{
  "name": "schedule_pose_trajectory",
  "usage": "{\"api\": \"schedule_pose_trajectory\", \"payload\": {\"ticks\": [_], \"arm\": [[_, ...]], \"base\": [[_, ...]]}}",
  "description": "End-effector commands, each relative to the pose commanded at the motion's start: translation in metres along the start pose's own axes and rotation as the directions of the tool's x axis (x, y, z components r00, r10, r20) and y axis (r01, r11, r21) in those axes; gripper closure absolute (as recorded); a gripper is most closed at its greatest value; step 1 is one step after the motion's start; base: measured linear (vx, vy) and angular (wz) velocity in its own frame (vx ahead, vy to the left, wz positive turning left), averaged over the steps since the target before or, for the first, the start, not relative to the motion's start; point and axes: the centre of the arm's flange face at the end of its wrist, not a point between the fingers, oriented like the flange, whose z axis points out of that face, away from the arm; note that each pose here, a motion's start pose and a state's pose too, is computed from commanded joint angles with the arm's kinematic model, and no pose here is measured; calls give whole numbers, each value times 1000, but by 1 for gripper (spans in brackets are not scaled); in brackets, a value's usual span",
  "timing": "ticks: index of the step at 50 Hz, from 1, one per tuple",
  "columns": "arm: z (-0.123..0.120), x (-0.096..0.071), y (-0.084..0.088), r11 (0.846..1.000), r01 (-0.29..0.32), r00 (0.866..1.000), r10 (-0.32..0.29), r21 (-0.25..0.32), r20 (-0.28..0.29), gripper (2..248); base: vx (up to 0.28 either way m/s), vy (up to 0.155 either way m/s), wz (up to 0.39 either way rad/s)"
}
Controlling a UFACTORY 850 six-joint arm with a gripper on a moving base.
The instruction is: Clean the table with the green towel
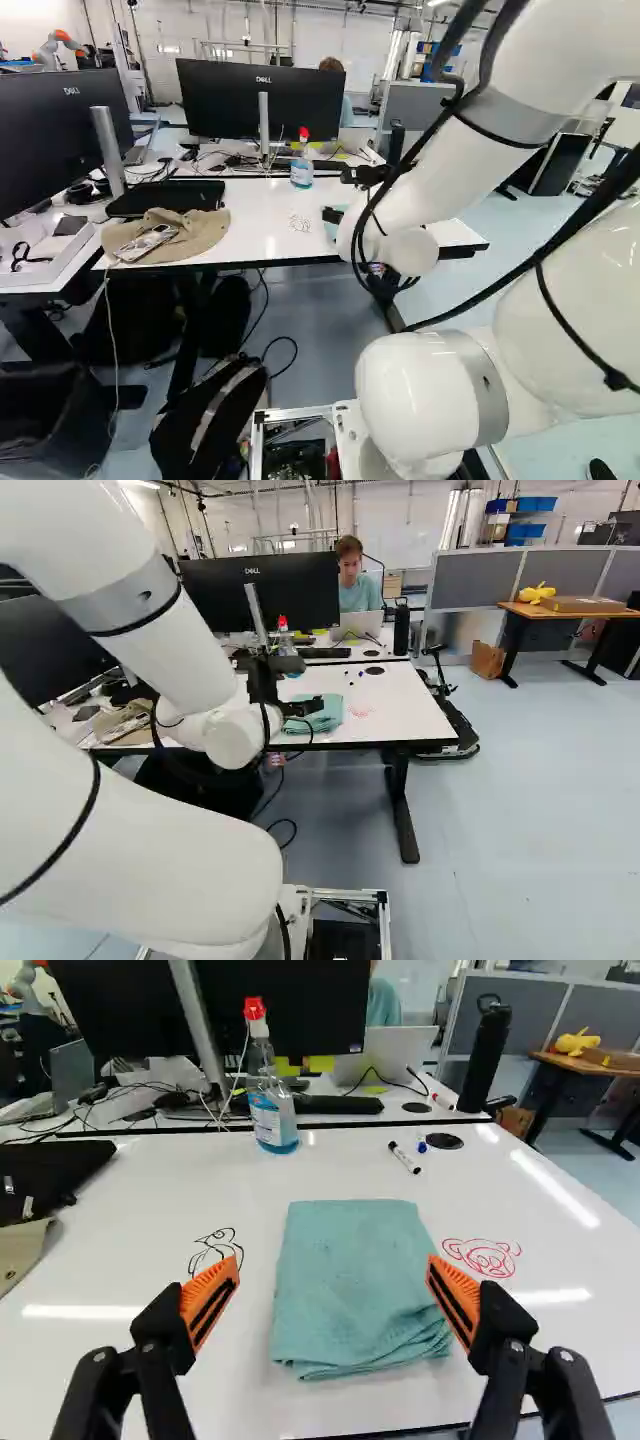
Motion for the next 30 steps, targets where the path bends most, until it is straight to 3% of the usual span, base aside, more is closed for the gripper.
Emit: {"api": "schedule_pose_trajectory", "payload": {"ticks": [15,30], "arm": [[19,13,4,1000,-16,993,18,-20,120,3],[35,25,11,998,-36,970,46,-47,239,3]], "base": [[0,0,0],[0,0,0]]}}
